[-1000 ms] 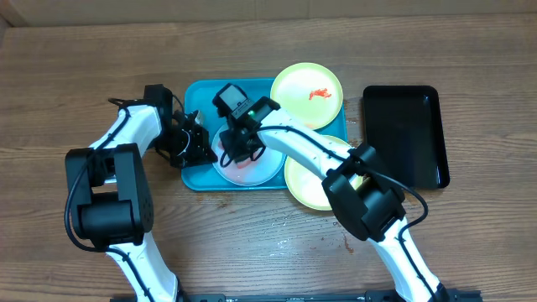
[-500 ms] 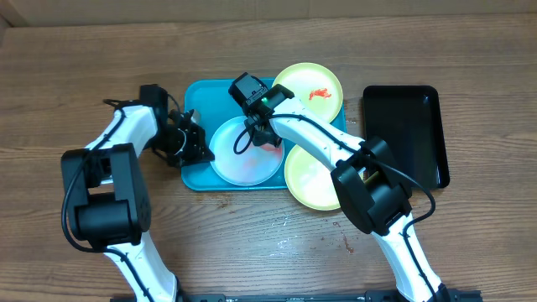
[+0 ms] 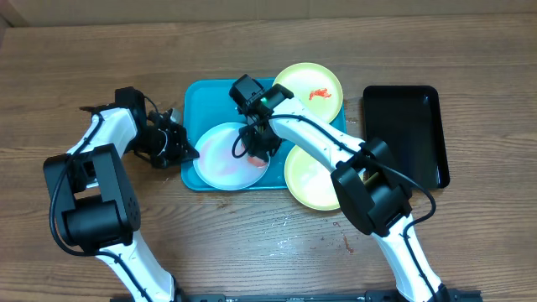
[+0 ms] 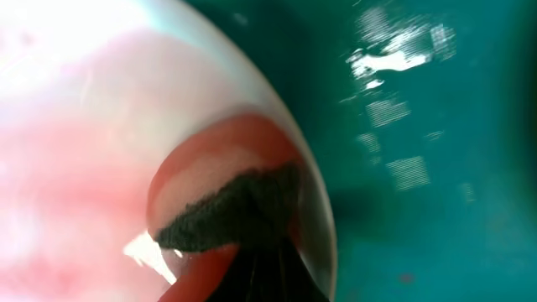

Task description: Clean dirty plates on tray and stack at the side

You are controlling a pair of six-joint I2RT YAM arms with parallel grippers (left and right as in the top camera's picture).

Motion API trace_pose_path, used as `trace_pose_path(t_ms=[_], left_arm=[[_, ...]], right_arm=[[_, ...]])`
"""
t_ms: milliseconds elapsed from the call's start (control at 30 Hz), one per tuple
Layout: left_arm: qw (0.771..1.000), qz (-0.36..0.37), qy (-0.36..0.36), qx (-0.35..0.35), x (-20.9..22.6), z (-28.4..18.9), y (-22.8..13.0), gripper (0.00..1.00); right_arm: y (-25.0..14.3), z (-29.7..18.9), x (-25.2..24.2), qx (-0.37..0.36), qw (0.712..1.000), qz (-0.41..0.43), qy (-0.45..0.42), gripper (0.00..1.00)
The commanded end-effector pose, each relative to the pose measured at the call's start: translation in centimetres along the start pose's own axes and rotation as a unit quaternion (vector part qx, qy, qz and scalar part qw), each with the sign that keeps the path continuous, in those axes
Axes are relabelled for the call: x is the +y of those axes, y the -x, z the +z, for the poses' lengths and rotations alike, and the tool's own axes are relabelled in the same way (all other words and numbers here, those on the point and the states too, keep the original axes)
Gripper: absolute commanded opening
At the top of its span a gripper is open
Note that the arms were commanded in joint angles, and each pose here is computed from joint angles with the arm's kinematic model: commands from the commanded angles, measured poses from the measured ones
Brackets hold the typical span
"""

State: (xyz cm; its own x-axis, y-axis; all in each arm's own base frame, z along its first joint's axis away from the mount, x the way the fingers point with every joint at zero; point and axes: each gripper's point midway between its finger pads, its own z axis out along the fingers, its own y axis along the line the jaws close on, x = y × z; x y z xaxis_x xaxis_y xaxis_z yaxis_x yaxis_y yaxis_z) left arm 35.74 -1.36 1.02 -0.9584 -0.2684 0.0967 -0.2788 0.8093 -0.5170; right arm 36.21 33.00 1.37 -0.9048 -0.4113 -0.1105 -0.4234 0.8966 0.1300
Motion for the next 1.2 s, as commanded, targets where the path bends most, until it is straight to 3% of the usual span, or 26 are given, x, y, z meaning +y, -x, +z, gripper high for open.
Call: trace_pose_path(t_ms=[0,300,767,967,1167], left_arm=[[0.999,-0.011,0.039,-0.004,2.0,-0.2,0.2,0.04],[0.999,-0.011,0.032,-0.003,1.8,-0.2,0.1,0.04],[1.000,-0.004,0.014,0.007,0.1,0.5,-0.2,0.04],[1.000,0.018,0.018,0.018,-1.4,1.5,-0.8,0.04],[1.000,0.015,0.019,0.018,-1.6,1.7,-0.8,0.04]], right_arm=[[-5.9,2.8,5.4,0.097,0.992,-0.034,0.072,0.04],[-7.9,2.7,12.8,0.096,0.981,-0.087,0.146,0.04],[-2.9,2.2,13.4,0.015,0.978,-0.065,0.196,0.04],[0.1,2.4,11.0,-0.032,0.986,-0.016,0.163,0.04],[3.2,2.5,4.1,-0.073,0.994,0.036,0.080,0.04]])
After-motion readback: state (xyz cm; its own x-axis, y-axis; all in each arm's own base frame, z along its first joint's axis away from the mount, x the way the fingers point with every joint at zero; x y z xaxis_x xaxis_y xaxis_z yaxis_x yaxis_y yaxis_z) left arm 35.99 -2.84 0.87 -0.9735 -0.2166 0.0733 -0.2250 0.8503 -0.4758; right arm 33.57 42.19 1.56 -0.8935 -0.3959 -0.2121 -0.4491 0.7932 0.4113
